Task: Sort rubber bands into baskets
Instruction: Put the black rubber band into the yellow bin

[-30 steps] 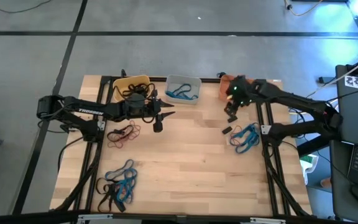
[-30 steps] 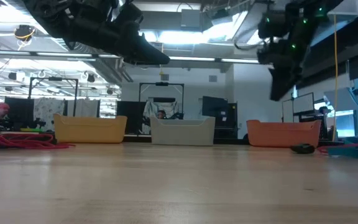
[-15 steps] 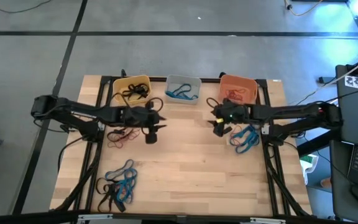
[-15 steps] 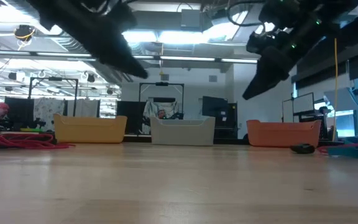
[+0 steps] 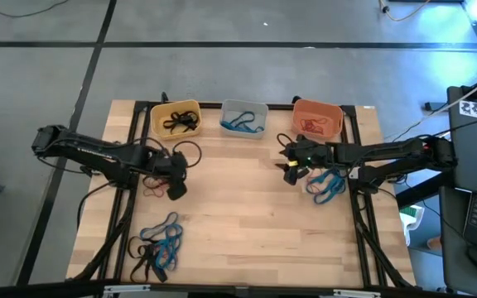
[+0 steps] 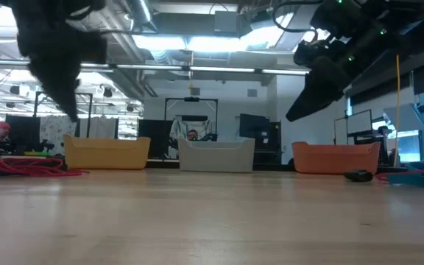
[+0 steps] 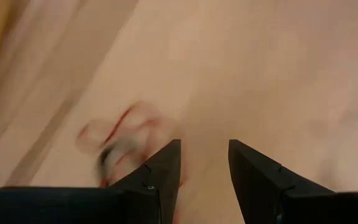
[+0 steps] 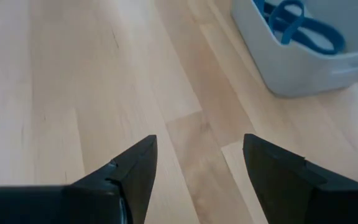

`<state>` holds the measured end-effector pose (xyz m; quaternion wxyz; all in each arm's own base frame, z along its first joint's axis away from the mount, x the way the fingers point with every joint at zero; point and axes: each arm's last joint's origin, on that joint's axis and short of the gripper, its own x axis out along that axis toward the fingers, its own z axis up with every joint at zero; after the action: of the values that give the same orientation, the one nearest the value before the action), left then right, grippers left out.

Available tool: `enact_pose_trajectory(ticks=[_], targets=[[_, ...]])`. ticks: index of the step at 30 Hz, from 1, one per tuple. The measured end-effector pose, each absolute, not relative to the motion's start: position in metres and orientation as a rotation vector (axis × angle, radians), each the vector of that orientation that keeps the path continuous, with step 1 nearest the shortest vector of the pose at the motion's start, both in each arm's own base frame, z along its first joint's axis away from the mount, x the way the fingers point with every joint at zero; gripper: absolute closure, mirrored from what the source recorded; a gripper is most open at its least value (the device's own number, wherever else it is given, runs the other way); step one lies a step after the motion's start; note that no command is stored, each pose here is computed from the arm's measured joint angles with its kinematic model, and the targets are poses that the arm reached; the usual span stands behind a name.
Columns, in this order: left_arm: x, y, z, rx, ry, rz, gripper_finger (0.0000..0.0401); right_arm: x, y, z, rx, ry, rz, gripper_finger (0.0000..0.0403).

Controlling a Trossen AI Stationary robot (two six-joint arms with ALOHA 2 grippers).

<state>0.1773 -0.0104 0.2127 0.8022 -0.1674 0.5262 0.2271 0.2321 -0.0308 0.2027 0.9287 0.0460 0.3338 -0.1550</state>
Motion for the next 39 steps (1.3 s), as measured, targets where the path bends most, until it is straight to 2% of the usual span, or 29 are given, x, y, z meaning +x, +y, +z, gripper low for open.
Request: enact_pose_trajectory(ticks=[5,18,24,31,39], targets=[[0.165,0.003,0.208,-0.361,1.177,0.745,0.0271,0.236,-0.031,0.207,0.083,0.631,-0.312,0.0166],[0.162,0.017,0.174,-0.345,1.417,0.937,0.0271,0.236,-0.031,0.207,0.073,0.625,-0.307,0.0166],[0.16,0.017,0.164,-0.323,1.59,0.935,0.0271,0.236,-0.031,0.207,0.074,0.625,-0.305,0.0166],[0.169,0.016,0.152,-0.274,1.67,0.803,0.0271,0.236,-0.031,0.207,0.074,0.624,-0.305,0.0166],[0.165,0.016,0.144,-0.269,1.726,0.789,0.0271,0.236,-0.031,0.207,0.073,0.625,-0.305,0.0166]])
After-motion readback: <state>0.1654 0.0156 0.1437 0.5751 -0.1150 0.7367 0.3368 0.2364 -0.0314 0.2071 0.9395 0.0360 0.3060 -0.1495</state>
